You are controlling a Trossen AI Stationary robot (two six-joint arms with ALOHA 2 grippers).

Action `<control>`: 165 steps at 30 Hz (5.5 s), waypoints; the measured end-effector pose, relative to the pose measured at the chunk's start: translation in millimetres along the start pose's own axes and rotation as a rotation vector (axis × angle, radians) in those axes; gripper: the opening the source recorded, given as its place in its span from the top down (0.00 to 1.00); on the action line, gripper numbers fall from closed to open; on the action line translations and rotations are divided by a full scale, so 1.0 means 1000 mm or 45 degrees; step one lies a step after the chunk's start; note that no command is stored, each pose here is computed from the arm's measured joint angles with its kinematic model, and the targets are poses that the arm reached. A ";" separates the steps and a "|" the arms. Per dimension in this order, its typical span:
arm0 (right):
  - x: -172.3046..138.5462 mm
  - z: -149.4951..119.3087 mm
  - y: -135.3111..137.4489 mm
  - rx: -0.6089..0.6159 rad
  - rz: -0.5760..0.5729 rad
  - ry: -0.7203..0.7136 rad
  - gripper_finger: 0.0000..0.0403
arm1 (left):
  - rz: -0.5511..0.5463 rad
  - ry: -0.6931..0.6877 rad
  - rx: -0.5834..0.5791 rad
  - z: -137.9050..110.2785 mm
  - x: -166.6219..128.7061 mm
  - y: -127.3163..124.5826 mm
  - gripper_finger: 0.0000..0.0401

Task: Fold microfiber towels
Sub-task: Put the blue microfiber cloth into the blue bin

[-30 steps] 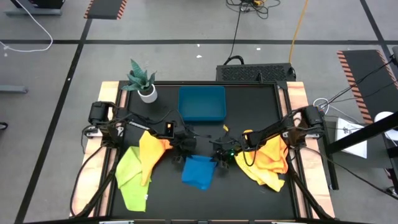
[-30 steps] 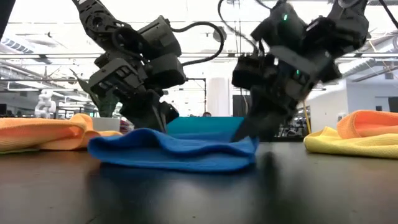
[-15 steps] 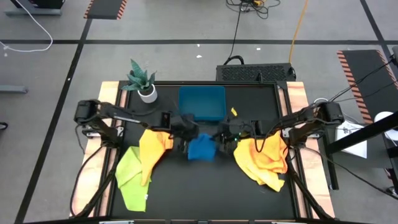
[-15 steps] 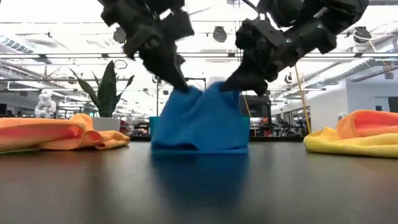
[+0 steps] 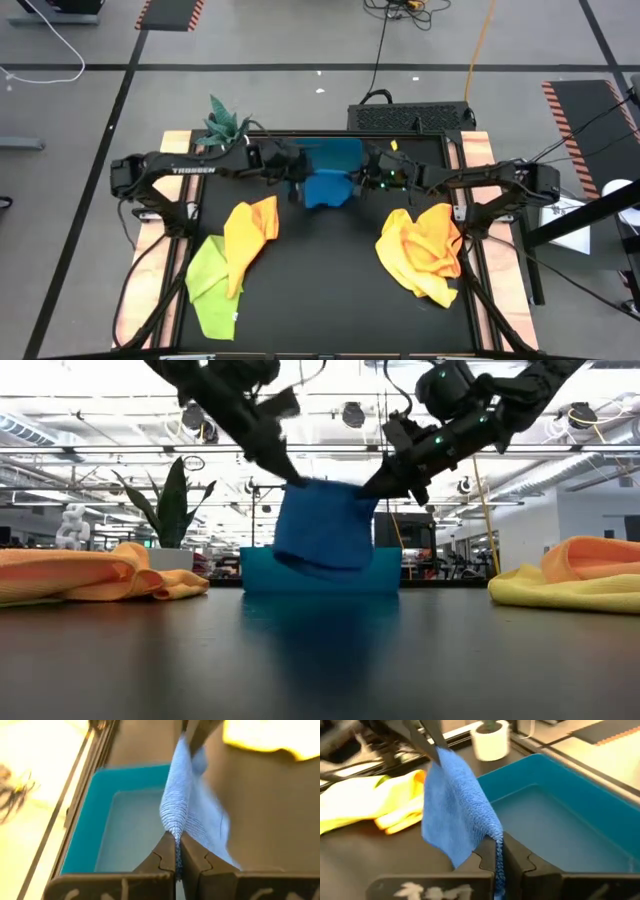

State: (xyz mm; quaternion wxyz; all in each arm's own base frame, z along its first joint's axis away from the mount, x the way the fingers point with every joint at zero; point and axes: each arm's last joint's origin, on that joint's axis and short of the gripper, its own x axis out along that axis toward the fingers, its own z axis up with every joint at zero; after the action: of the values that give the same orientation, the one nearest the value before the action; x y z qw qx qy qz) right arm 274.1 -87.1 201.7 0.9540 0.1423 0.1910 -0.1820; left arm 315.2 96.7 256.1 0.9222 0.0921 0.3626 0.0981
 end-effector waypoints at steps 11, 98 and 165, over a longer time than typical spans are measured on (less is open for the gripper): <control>0.001 0.014 -0.030 0.020 0.014 -0.110 1.00 | 0.108 -0.085 -0.099 -0.010 0.011 0.047 0.98; 0.013 0.024 -0.053 -0.466 -0.008 -0.006 0.39 | 0.068 0.030 0.020 -0.038 0.040 0.068 0.45; 0.081 0.001 -0.094 -0.503 -0.020 0.357 0.98 | 0.133 0.109 0.036 -0.071 0.080 0.096 0.99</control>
State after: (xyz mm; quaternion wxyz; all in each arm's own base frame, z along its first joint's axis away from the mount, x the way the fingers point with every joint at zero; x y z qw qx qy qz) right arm 306.3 -194.9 150.3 0.9261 -0.0246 0.3544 -0.1272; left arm 312.9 215.8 176.3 0.8982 0.1194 0.3976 0.1448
